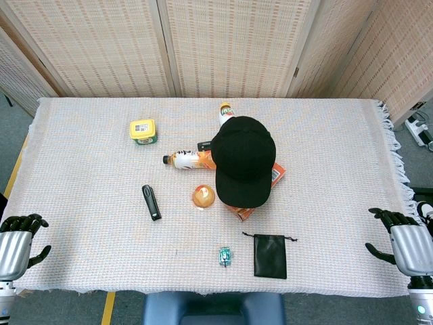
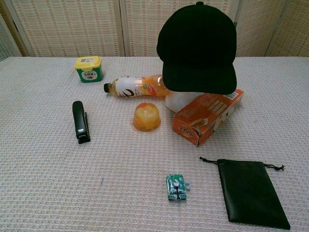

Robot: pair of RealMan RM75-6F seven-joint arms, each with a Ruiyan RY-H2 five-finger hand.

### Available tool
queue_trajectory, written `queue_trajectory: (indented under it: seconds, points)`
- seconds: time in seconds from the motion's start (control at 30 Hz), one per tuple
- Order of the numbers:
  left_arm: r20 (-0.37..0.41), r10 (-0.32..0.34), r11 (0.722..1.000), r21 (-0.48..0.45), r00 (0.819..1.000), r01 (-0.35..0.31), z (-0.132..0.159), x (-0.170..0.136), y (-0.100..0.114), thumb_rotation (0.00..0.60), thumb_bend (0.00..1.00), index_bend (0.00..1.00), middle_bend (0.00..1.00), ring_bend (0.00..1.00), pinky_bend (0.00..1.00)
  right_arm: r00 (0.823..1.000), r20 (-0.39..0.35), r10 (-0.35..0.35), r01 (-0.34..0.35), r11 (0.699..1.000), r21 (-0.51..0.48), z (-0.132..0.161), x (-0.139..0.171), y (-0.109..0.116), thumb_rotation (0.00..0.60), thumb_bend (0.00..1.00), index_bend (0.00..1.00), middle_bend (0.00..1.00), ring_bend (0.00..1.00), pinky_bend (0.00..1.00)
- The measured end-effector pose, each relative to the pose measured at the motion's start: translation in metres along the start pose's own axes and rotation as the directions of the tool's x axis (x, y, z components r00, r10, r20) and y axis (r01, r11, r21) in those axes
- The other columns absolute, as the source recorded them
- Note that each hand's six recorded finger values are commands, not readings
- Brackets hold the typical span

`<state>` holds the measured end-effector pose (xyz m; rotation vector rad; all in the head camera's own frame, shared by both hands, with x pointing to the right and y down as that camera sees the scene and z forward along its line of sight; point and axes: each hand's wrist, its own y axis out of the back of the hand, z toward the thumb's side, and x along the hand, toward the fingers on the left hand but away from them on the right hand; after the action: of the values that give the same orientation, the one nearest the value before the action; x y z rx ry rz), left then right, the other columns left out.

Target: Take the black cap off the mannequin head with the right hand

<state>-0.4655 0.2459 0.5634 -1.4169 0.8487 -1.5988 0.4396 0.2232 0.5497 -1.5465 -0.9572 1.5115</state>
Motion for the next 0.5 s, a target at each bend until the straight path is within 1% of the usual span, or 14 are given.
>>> queue_trajectory:
  seconds: [0.2, 0.37, 0.5]
  points:
    - [-0.005, -0.02, 1.0, 0.002, 1.0, 0.02, -0.0007, -0.0006, -0.0045, 0.6, 0.24, 0.44, 0.35, 0.32, 0.27, 1.0, -0.008, 0.007, -0.007, 1.0, 0.005, 0.0031, -0.0019, -0.0013, 0.6, 0.09, 0.26, 0.36, 0.34, 0.43]
    - [-0.011, -0.016, 1.0, 0.002, 1.0, 0.016, -0.003, -0.0036, -0.0026, 0.6, 0.25, 0.44, 0.35, 0.32, 0.27, 1.0, -0.016, 0.008, -0.008, 1.0, 0.001, 0.0045, -0.0026, -0.0018, 0.6, 0.09, 0.26, 0.36, 0.34, 0.43]
    - [-0.017, -0.008, 1.0, -0.004, 1.0, 0.008, -0.0047, -0.0057, 0.0002, 0.6, 0.24, 0.44, 0.35, 0.32, 0.27, 0.999, -0.036, 0.014, -0.014, 1.0, -0.004, 0.0076, -0.0048, -0.0044, 0.6, 0.09, 0.26, 0.37, 0.34, 0.43]
